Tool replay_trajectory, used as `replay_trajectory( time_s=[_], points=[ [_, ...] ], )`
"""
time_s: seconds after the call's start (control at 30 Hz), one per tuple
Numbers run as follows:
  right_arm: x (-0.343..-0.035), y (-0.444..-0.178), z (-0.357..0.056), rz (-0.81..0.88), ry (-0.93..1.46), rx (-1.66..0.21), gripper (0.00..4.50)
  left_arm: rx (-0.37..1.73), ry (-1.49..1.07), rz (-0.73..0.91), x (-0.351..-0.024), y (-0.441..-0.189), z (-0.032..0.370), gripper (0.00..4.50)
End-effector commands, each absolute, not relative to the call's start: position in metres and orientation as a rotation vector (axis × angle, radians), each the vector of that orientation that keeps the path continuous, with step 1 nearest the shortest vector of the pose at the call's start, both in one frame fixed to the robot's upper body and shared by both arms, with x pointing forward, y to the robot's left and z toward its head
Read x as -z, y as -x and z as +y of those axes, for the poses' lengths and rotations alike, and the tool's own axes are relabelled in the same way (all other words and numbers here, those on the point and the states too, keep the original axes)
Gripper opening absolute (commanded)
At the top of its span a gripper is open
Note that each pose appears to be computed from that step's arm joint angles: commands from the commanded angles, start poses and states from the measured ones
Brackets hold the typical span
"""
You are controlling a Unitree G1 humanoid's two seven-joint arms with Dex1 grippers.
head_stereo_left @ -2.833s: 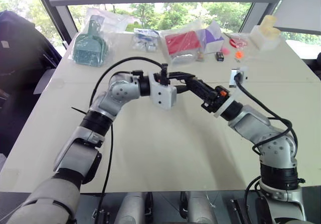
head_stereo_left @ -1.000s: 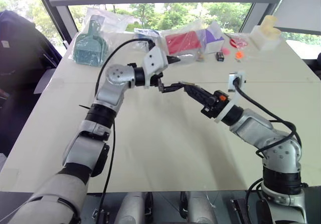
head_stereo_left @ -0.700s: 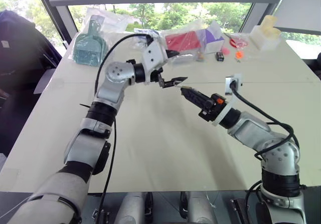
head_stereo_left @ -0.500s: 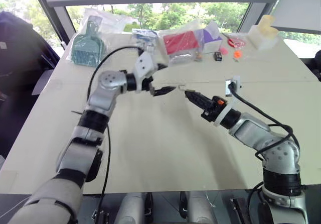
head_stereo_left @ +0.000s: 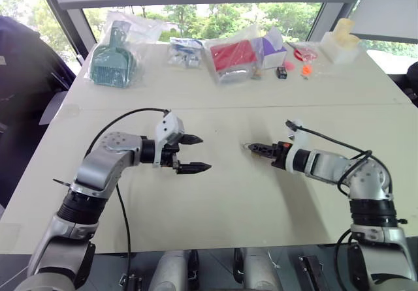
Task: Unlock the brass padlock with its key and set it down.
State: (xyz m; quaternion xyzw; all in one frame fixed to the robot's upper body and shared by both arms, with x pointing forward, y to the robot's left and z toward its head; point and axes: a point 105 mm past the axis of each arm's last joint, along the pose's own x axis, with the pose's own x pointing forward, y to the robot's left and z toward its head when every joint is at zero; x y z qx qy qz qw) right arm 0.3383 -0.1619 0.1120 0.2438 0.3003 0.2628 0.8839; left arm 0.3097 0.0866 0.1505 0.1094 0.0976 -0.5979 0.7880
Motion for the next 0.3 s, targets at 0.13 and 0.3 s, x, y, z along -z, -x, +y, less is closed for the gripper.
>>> replay_trajectory(
  time_s=[0.13, 0.3],
  points=[
    [-0.124, -0.332, -0.197, 0.588, -0.218, -0.534, 4.45, 1.263, -0.212, 0.151, -0.164, -0.311, 0.087, 4.50],
    [-0.151, -0.313, -0.231, 0.444, -0.031, -0.559, 4.45, 1.229, -0.185, 0.157, -0.164, -0.314, 0.093, 4.50]
  ],
)
